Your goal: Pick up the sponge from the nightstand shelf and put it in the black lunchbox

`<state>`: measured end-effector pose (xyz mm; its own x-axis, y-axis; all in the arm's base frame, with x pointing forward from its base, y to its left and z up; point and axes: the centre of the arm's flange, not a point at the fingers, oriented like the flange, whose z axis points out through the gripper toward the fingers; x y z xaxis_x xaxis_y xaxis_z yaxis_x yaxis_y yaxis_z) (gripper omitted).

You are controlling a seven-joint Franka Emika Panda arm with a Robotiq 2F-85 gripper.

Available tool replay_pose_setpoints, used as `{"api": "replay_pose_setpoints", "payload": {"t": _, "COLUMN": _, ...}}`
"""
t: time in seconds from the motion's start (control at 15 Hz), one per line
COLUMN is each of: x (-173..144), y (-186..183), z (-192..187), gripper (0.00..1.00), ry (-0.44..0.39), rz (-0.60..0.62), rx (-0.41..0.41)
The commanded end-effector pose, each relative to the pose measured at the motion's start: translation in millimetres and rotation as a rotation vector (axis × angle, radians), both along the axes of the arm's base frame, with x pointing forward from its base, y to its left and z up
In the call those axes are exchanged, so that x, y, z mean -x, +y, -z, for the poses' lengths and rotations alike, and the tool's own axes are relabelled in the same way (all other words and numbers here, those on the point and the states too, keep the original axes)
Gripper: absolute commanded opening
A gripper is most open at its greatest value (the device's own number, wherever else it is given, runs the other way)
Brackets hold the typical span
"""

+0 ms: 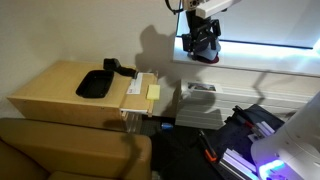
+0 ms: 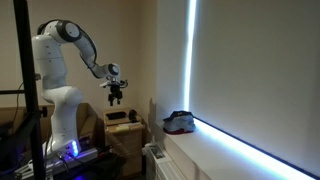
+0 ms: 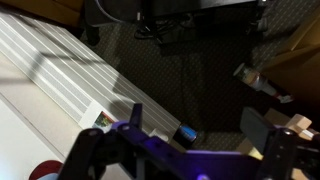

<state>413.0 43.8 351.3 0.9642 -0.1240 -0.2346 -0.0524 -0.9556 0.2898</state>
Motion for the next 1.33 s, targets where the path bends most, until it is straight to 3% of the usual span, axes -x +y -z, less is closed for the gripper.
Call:
{"api": "replay_pose_setpoints", "payload": {"t": 0.0, "x": -0.1, "y": -0.3, "z": -0.1, "gripper": 1.0, "ry": -0.001, "rz": 0.001, "rx": 0.0}}
{"api": "replay_pose_setpoints", "payload": {"t": 0.2, "x": -3.5, "y": 1.0, "z": 43.6, "gripper": 1.0, "ry": 0.008, "rz": 0.043, "rx": 0.059}}
{"api": "replay_pose_setpoints", "payload": {"t": 0.47, "x": -5.2, "y": 31.0, "z": 86.3, "gripper": 1.0, "ry": -0.146, "rz": 0.145, "rx": 0.027}}
{"api": "replay_pose_setpoints", "payload": {"t": 0.73, "x": -29.9, "y": 40.6, "z": 105.0, "gripper": 1.0, "ry": -0.277, "rz": 0.363, "rx": 0.009}}
{"api": "replay_pose_setpoints", "payload": {"t": 0.87, "x": -32.2, "y": 39.5, "z": 104.4, "gripper": 1.0, "ry": -0.216, "rz": 0.416, "rx": -0.028}}
{"api": "replay_pose_setpoints", "payload": {"t": 0.93, "x": -20.8, "y": 38.3, "z": 98.9, "gripper": 1.0, "ry": -0.235, "rz": 0.374, "rx": -0.005}}
{"api": "replay_pose_setpoints", "payload": {"t": 1.13, "x": -25.4, "y": 37.6, "z": 103.5, "gripper": 1.0, "ry": -0.222, "rz": 0.405, "rx": -0.016}}
{"api": "replay_pose_setpoints", "payload": {"t": 1.27, "x": -25.9, "y": 45.7, "z": 133.1, "gripper": 1.0, "ry": -0.162, "rz": 0.399, "rx": 0.006}}
